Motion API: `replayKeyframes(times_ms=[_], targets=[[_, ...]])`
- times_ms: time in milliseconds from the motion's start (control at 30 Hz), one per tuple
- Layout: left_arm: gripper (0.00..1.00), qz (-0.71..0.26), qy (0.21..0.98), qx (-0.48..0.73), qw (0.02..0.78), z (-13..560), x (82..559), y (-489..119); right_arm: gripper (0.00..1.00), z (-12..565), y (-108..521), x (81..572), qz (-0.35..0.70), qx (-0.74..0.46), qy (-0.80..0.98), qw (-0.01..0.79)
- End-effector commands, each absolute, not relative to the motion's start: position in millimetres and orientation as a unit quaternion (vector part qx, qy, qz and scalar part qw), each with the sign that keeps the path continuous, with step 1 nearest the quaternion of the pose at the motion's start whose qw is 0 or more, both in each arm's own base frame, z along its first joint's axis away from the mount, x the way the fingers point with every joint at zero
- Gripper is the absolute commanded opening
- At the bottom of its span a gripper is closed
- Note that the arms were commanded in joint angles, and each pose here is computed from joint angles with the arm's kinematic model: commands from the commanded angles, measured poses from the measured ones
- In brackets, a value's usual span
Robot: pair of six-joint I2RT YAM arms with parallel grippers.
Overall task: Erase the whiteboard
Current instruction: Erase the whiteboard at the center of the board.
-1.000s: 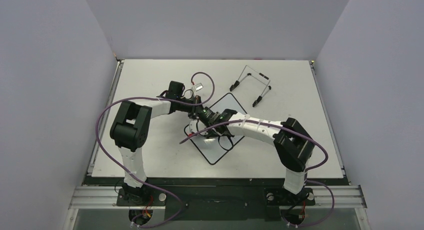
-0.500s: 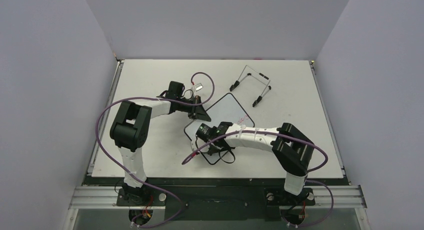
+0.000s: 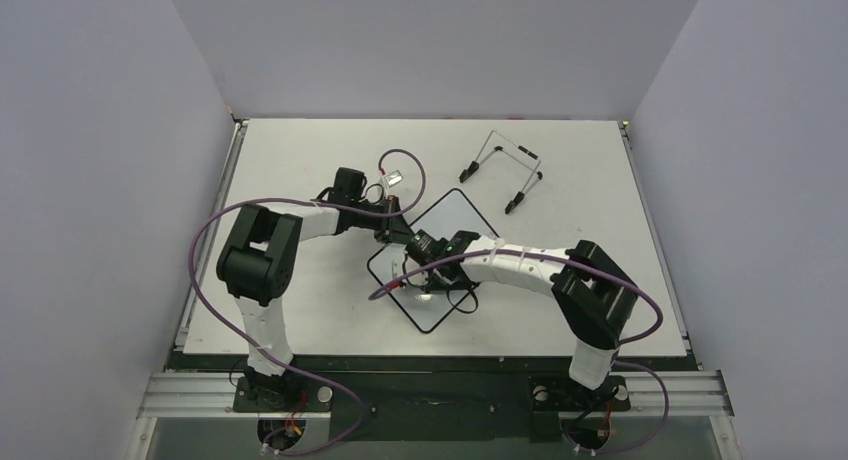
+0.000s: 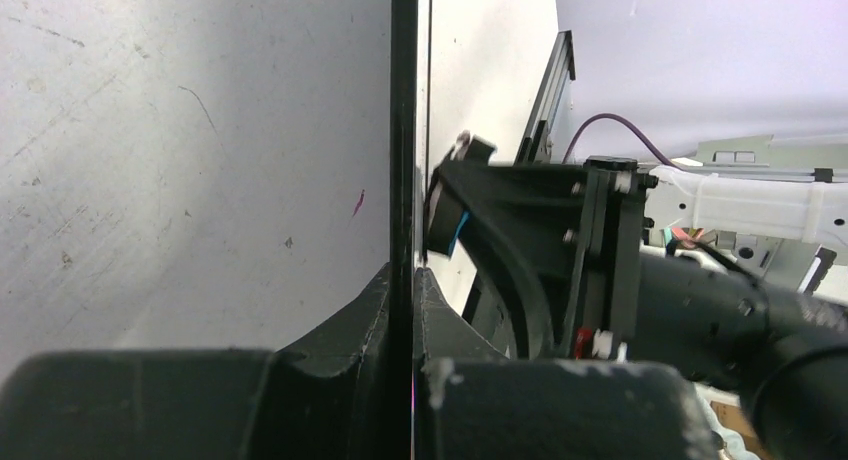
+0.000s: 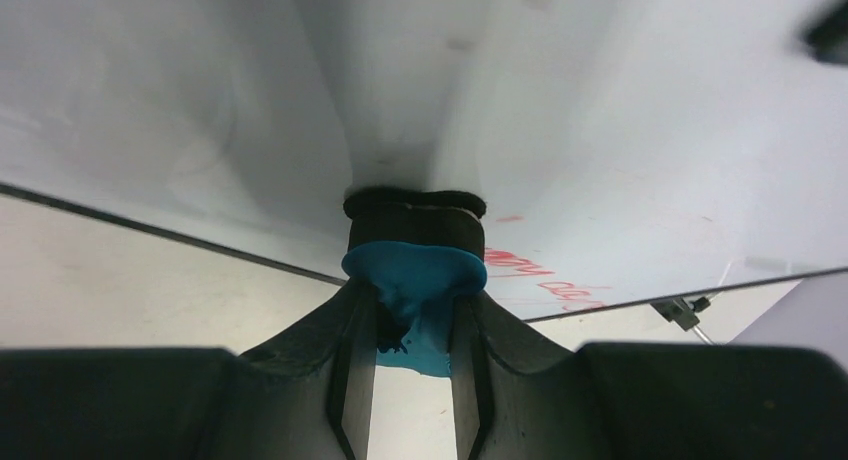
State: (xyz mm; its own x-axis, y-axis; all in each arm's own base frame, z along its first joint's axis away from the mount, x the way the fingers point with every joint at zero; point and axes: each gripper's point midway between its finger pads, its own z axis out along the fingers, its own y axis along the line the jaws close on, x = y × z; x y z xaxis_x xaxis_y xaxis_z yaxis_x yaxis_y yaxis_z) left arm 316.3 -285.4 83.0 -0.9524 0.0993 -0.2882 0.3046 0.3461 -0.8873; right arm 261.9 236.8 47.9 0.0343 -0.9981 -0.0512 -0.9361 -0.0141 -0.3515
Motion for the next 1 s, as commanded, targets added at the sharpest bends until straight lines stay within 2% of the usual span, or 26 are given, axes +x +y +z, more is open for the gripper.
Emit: replayKeyframes(times_ms=[0,333,633,700,967], targets=[[0.0,-0.559,0.803,0.146,0.149,105.8,323.0,-289.1,0.0,27.7,264.5,206.2,-0.045,-0.762,0.634,0.123],[0.0,-0.559,0.8,0.14,0.167,113.9,317.3,-283.2,0.0,51.4,248.9,261.8,-0.044,-0.688,0.699,0.188],[0.0,-0.56,0.799,0.138,0.17,116.1,317.2,-283.1,0.0,31.1,257.5,198.9,-0.004,-0.78,0.611,0.134],[0.0,-0.56,0.799,0.138,0.17,116.8,317.4,-283.1,0.0,30.8,262.4,197.8,-0.013,-0.786,0.602,0.138],[0.0,-0.56,0.798,0.138,0.171,117.8,315.6,-282.6,0.0,64.8,269.9,258.3,-0.053,-0.716,0.66,0.22]])
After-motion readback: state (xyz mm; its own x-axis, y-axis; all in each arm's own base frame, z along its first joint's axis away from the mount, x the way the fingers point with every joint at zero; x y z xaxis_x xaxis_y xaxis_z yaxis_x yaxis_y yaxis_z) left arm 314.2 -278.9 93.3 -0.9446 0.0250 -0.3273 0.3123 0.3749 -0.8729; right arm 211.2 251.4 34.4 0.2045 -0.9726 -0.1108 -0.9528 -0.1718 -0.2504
